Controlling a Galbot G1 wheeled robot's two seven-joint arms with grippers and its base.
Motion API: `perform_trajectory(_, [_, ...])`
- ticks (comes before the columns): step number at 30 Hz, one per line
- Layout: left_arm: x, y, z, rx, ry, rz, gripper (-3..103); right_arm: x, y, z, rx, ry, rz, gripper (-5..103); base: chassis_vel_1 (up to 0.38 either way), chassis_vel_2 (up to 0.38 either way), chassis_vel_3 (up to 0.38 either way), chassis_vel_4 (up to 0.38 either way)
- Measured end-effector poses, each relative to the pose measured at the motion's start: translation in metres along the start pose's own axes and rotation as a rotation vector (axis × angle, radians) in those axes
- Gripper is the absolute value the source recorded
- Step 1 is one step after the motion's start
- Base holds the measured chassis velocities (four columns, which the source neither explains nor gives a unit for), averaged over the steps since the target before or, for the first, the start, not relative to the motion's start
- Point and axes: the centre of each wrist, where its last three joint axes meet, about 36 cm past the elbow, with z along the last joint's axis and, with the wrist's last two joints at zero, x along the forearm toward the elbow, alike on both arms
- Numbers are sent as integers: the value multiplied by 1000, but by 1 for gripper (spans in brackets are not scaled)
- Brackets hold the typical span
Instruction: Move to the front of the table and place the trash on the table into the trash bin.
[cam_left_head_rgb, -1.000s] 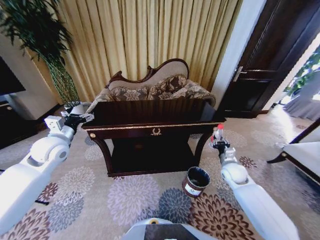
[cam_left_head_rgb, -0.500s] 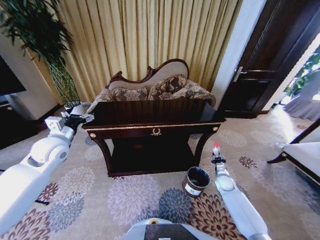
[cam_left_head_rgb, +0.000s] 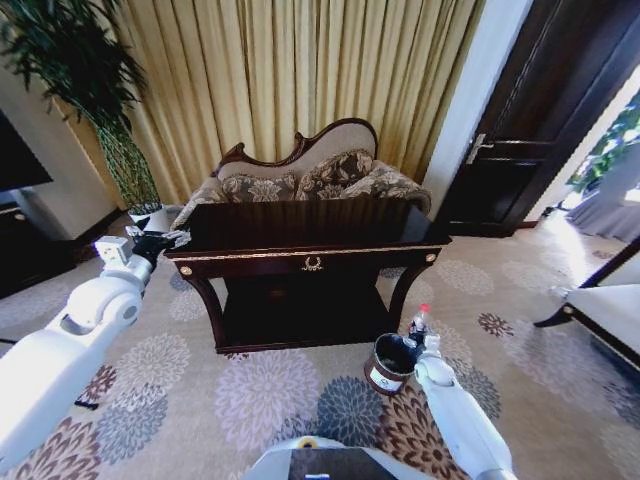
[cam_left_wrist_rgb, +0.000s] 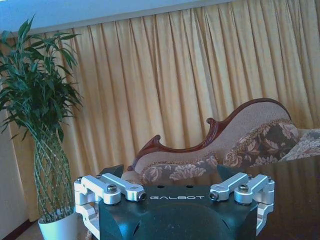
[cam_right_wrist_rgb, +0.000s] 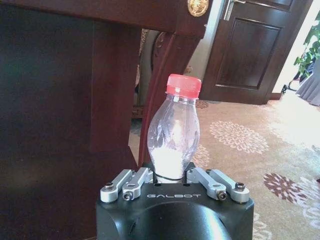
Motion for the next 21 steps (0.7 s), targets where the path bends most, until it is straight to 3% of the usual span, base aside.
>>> perform_trajectory(2, [0, 1, -1, -1, -2, 1, 100, 1, 2, -1, 1, -3, -1, 26, 0, 0, 0, 0])
perform_trajectory(5, [-2, 4, -1, 0, -12, 1, 100, 3, 8, -6, -3, -21, -6, 42, 0, 0, 0, 0])
perform_trajectory(7, [-2, 4, -1, 1, -13, 1, 100, 4, 9, -8, -5, -25, -8, 42, 0, 0, 0, 0])
perform_trajectory(9, [-3, 5, 0, 4, -14, 3, 100, 6, 11, -12, -13, -32, -8, 58, 0, 0, 0, 0])
perform_trajectory(11, [-3, 5, 0, 5, -13, 3, 100, 7, 11, -13, -14, -32, -9, 58, 0, 0, 0, 0])
perform_trajectory(14, [-4, 5, 1, 8, -15, 6, 100, 11, 12, -14, -22, -31, -9, 75, 0, 0, 0, 0])
perform_trajectory(17, [-5, 5, 1, 9, -15, 8, 100, 11, 13, -14, -22, -32, -9, 80, 0, 0, 0, 0])
perform_trajectory(20, [-7, 8, 3, 9, -15, 10, 100, 14, 14, -20, -28, -44, -10, 95, 0, 0, 0, 0])
perform_trajectory(21, [-7, 8, 3, 9, -15, 10, 100, 14, 14, -20, -28, -44, -10, 95, 0, 0, 0, 0])
